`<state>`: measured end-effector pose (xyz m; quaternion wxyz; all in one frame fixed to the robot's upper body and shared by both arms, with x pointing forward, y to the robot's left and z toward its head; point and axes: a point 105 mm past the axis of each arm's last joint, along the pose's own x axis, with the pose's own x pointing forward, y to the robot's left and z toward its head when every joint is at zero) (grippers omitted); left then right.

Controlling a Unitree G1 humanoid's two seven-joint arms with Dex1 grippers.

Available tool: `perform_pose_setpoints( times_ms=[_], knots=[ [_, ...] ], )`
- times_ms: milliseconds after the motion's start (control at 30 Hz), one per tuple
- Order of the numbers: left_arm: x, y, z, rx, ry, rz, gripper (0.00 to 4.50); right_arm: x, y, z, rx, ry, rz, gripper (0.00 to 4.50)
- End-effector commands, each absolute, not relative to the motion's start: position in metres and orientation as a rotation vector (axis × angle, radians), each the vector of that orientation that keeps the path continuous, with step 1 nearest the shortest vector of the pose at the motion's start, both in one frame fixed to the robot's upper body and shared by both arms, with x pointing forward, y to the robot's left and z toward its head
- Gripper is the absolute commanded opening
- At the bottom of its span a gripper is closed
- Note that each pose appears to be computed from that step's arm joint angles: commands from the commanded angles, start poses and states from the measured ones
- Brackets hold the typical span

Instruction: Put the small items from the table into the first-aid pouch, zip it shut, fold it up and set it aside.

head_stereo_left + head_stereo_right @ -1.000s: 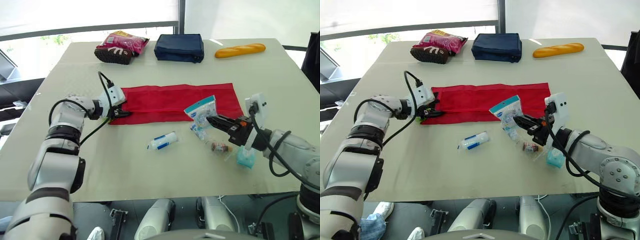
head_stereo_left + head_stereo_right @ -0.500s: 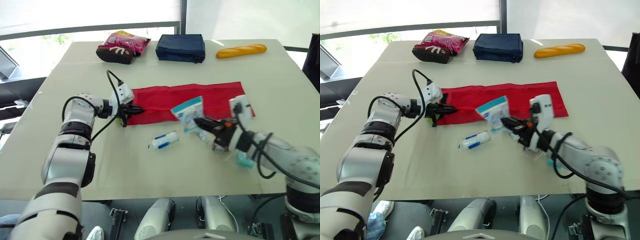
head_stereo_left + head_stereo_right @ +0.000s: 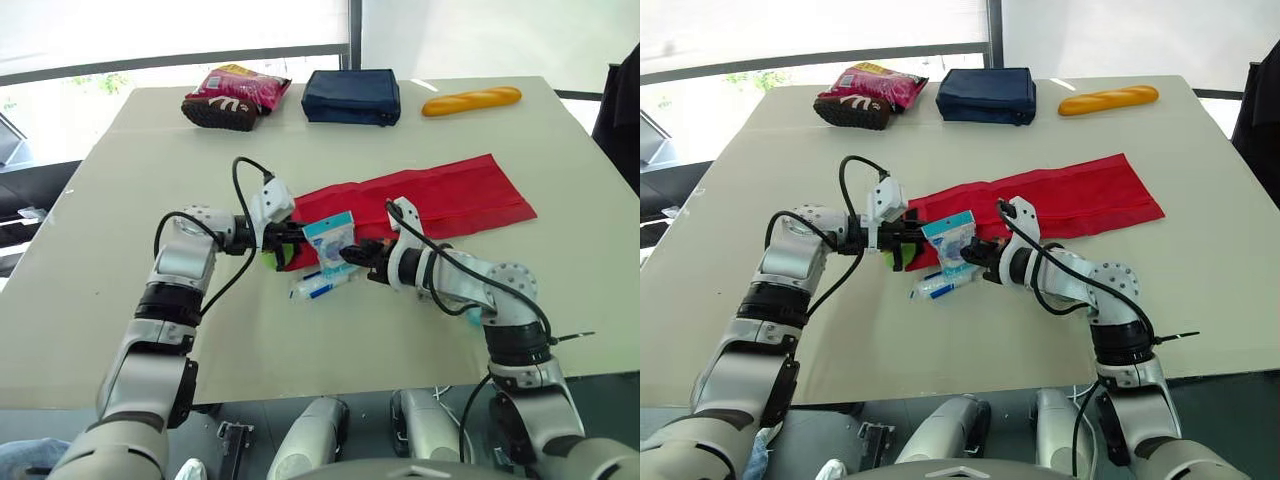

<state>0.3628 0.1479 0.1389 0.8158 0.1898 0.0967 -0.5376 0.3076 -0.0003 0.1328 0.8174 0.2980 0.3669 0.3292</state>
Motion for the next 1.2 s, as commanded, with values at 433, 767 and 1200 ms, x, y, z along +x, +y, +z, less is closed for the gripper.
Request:
perform_pose_setpoints(
  times_ms=[433, 767, 1200],
  knots=[
    [0.351, 0.146, 0.154, 0.427, 0.052, -1.147, 0.12, 0.320, 0.018, 0.125, 0.746, 0.968, 0.609, 0.00],
    [0.343, 0.146, 0.147, 0.425, 0.069, -1.172, 0.12, 0.346, 0.019, 0.144, 0.873, 0.867, 0.562, 0.00],
    [0.343, 0.149, 0.142, 0.426, 0.093, -1.182, 0.12, 0.357, 0.024, 0.177, 1.070, 0.653, 0.629, 0.00]
  ],
)
